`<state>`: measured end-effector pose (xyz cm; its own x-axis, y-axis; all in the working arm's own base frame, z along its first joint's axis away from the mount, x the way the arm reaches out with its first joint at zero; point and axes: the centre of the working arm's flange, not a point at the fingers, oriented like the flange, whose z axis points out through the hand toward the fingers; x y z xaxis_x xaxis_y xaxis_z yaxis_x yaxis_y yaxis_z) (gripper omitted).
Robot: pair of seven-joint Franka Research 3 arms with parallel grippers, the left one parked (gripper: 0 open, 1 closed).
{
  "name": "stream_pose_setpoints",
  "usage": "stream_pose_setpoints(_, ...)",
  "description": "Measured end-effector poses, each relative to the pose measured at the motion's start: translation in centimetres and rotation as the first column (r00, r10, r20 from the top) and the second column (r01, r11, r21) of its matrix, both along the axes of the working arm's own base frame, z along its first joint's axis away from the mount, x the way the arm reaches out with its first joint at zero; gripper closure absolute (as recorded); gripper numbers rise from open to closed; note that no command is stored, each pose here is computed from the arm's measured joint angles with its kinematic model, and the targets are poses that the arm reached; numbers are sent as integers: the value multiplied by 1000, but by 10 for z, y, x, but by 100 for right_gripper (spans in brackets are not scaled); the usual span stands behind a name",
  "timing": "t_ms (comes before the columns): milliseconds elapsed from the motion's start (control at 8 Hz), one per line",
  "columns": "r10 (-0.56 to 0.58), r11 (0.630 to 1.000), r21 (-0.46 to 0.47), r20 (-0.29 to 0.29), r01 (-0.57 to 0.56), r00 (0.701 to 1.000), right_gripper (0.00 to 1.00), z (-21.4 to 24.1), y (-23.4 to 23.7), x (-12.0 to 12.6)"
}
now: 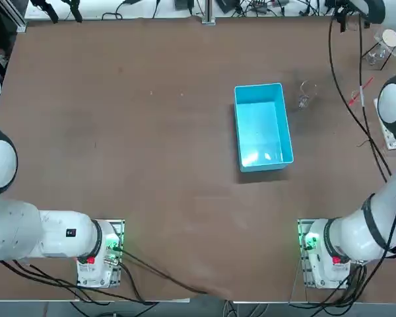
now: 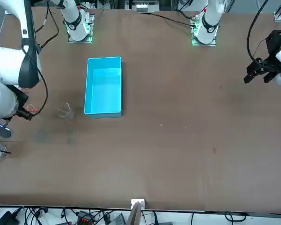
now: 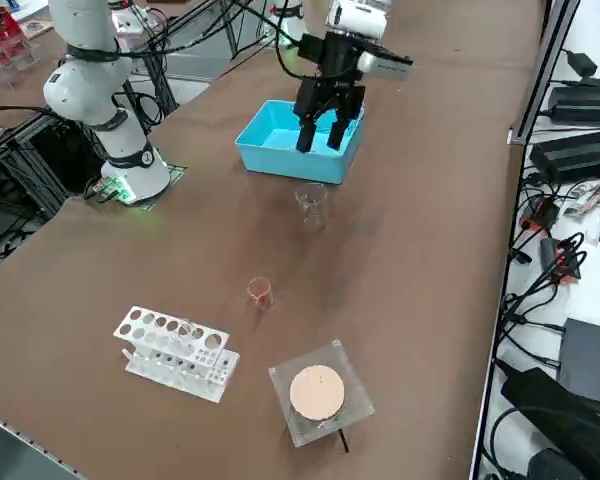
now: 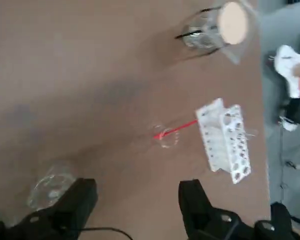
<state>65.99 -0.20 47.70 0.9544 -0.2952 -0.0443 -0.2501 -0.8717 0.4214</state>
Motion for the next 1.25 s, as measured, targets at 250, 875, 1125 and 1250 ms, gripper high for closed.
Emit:
stream_pose_setpoints(250,109,984,143,8,-109,994,0,29,2,-3)
stream_pose_setpoints(875,98,899,411,153,-153,983,0,107,-22,-31)
stream_pose_setpoints(1125,155,885,415,166,-212,974,0,129,-13,-56)
stream_pose_setpoints(1250,215,874,408,162,-264,963,0,133,-9,-71)
